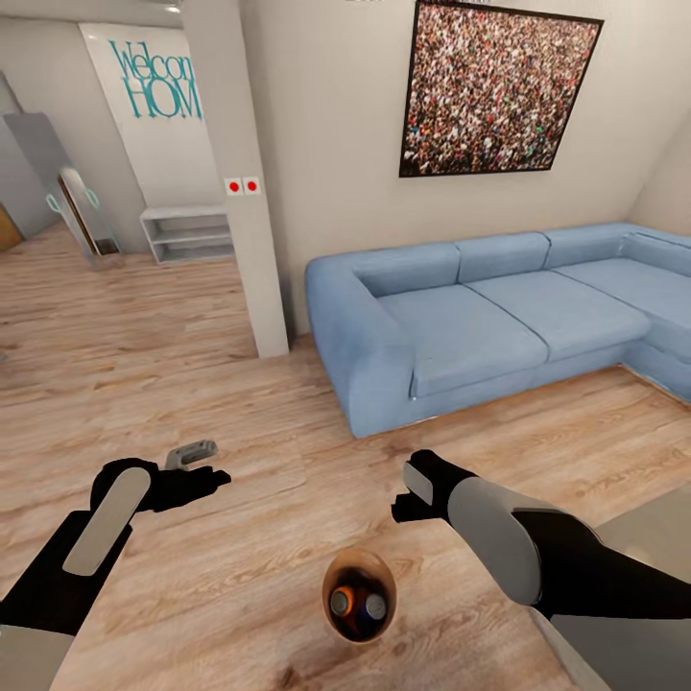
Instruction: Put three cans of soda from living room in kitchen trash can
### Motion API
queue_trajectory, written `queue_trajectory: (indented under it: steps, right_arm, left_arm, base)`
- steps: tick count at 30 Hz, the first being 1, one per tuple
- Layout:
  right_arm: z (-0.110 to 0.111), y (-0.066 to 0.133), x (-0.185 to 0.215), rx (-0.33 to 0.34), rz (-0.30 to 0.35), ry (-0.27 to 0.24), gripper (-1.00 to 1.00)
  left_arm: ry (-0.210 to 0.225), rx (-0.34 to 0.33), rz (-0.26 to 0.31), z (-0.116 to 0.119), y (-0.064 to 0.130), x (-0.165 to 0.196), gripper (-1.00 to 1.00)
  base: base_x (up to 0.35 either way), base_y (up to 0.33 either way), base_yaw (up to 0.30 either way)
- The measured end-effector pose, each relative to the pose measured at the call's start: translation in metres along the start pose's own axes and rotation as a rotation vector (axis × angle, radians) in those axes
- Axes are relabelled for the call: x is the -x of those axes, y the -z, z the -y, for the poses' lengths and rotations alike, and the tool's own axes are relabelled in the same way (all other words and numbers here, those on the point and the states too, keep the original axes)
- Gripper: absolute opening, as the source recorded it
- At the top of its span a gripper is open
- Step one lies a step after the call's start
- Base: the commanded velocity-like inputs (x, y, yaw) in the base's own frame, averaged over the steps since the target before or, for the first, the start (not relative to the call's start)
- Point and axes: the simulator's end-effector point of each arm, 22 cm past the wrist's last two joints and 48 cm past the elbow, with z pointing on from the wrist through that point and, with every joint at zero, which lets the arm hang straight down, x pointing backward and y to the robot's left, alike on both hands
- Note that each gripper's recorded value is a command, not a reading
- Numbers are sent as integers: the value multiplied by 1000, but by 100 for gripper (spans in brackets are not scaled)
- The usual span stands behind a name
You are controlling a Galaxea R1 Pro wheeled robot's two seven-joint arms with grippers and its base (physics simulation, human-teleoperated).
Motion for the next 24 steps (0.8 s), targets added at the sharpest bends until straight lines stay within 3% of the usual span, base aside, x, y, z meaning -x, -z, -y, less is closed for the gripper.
queue_trajectory:
  steps: [3, 9, 15, 18, 24]
  right_arm:
    - [0, 1, -6, 1, -9, 1, 100]
    - [-2, -2, -26, 3, -41, 4, 100]
    - [-3, -4, -43, 4, -64, 3, 100]
    - [-3, -4, -52, 5, -76, 5, 100]
    - [-3, -3, -65, 3, -93, 7, 100]
  left_arm:
    - [-11, -12, -10, 11, 2, -4, 100]
    - [-87, -3, -52, 30, -3, -28, 100]
    - [-45, 47, -74, 16, -19, -45, 100]
    - [-27, 89, -114, 10, -41, -78, 100]
    - [-41, 137, -151, 0, -69, -131, 100]
  base:
    - [0, 0, 0]
    - [0, 0, 0]
    - [0, 0, 0]
    - [0, 0, 0]
    - [0, 0, 0]
